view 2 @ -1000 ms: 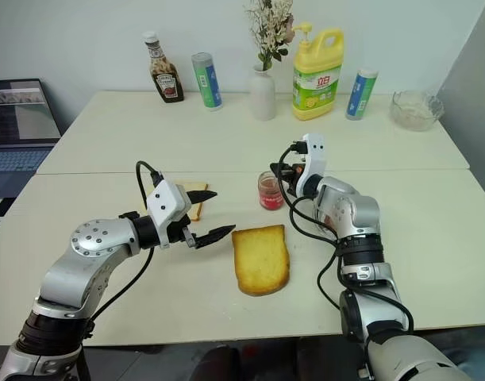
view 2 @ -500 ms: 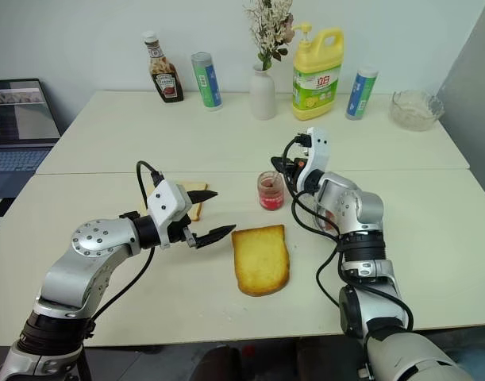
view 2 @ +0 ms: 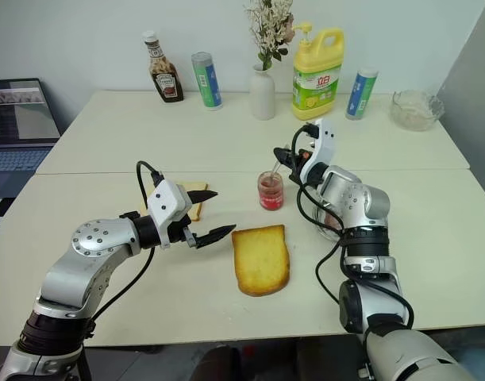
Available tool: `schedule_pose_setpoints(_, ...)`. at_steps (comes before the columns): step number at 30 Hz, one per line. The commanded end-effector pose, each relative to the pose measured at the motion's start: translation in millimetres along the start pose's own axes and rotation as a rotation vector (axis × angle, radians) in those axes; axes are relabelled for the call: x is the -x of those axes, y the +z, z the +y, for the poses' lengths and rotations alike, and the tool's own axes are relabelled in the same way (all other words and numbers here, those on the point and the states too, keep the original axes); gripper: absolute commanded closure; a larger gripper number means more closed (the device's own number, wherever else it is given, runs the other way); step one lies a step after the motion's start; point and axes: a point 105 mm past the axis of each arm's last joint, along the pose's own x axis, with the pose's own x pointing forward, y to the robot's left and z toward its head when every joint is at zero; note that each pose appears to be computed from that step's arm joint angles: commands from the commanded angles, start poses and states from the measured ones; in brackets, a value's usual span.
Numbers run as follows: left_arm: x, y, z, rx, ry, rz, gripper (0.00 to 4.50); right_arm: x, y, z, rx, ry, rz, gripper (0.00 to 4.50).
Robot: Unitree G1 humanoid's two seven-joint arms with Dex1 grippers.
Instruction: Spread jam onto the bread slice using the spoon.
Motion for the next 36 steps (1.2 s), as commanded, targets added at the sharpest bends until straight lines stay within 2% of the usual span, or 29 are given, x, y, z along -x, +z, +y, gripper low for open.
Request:
schedule_pose_setpoints(1, -0.6, 10.3, 1.2, -0.039, 0.010, -0.034, 0.00, 3.4, 24.3, 13.5, -0.006, 0.044, -0.071, 4.49)
schedule_pose_setpoints(22, -4.2, 11.2, 2.2, -0.051, 0.001, -0.040, 0.00, 20.8, 37.4, -0.5, -0.135, -0.004, -0.087, 4.49)
schedule_pose_setpoints(36, 0.5, 10.2, 4.8, -0.052, 0.003, -0.035, 0.00, 25.7, 51.5, -3.4, -0.308, 0.000, -0.149, 4.49)
